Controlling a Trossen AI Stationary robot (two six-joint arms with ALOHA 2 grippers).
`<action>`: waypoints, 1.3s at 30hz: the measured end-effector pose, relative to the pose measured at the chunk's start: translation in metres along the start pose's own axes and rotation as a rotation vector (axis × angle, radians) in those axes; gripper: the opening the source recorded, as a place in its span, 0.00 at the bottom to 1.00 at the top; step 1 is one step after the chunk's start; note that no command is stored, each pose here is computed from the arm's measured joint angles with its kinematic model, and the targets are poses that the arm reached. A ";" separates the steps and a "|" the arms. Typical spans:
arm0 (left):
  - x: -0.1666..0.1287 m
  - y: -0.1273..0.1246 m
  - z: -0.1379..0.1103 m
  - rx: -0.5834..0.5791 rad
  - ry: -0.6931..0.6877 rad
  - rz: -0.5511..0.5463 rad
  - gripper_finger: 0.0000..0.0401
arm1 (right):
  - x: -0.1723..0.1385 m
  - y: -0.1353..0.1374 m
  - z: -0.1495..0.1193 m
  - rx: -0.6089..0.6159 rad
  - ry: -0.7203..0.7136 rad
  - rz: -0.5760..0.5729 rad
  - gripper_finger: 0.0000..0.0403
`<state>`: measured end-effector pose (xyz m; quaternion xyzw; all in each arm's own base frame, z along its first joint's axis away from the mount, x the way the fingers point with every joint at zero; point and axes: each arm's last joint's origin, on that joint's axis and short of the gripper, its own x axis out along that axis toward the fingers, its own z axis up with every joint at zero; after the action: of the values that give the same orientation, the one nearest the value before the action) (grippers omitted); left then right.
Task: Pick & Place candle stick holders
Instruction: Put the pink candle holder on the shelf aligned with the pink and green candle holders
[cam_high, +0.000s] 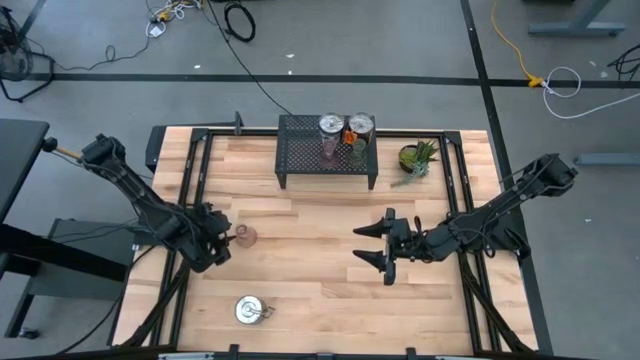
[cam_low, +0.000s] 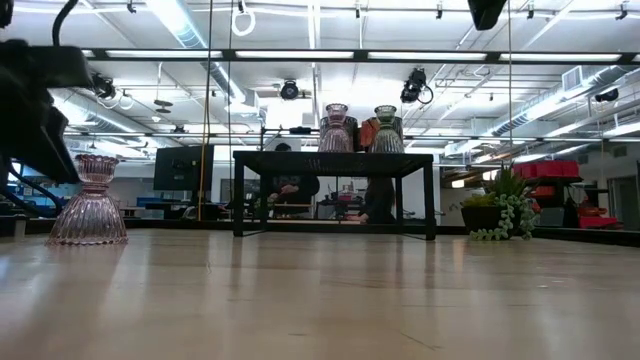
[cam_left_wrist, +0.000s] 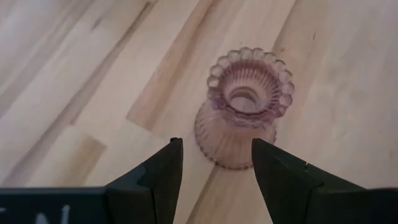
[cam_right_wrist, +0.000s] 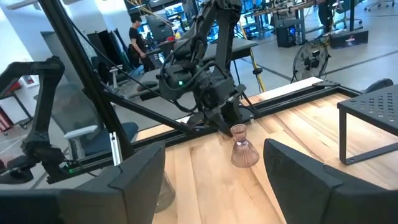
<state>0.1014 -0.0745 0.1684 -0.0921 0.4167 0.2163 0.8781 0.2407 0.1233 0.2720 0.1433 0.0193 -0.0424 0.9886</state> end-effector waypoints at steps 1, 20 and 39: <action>0.003 -0.001 -0.002 -0.008 -0.013 -0.011 0.49 | 0.000 0.000 0.000 0.000 -0.001 0.001 0.67; 0.037 -0.001 -0.026 -0.016 -0.294 -0.086 0.49 | 0.000 0.000 0.000 -0.013 -0.004 0.001 0.67; 0.043 0.004 -0.031 -0.040 -0.374 -0.049 0.31 | 0.000 0.000 0.001 -0.013 -0.004 0.001 0.67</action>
<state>0.1022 -0.0683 0.1155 -0.0776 0.2397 0.2164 0.9432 0.2406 0.1233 0.2725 0.1368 0.0174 -0.0420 0.9896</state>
